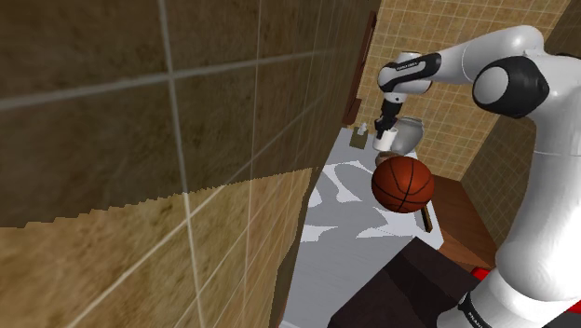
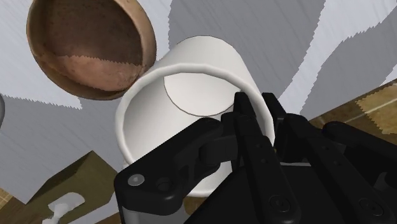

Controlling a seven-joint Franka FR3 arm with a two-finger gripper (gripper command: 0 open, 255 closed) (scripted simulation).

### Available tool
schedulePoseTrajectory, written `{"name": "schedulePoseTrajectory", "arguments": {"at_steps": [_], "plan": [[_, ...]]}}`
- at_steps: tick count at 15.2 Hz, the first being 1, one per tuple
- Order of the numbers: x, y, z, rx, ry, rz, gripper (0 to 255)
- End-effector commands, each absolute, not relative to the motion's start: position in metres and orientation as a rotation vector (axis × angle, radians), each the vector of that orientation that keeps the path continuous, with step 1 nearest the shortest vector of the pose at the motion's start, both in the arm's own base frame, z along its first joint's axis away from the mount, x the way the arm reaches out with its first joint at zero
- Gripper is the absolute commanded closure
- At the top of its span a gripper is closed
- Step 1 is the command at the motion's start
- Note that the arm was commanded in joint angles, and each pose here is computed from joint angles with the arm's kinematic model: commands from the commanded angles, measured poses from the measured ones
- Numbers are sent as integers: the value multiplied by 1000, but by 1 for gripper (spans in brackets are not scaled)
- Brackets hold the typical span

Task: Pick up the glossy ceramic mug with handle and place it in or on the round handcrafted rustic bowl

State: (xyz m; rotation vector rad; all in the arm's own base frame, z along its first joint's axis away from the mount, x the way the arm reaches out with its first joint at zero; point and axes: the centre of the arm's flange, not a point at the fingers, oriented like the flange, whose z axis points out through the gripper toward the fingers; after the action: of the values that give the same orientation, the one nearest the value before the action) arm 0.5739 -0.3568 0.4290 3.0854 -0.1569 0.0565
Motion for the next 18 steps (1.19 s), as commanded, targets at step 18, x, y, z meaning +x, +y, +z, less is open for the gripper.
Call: {"name": "schedulePoseTrajectory", "arguments": {"at_steps": [18], "plan": [[565,-533,410,3086,-154,57,255]]}}
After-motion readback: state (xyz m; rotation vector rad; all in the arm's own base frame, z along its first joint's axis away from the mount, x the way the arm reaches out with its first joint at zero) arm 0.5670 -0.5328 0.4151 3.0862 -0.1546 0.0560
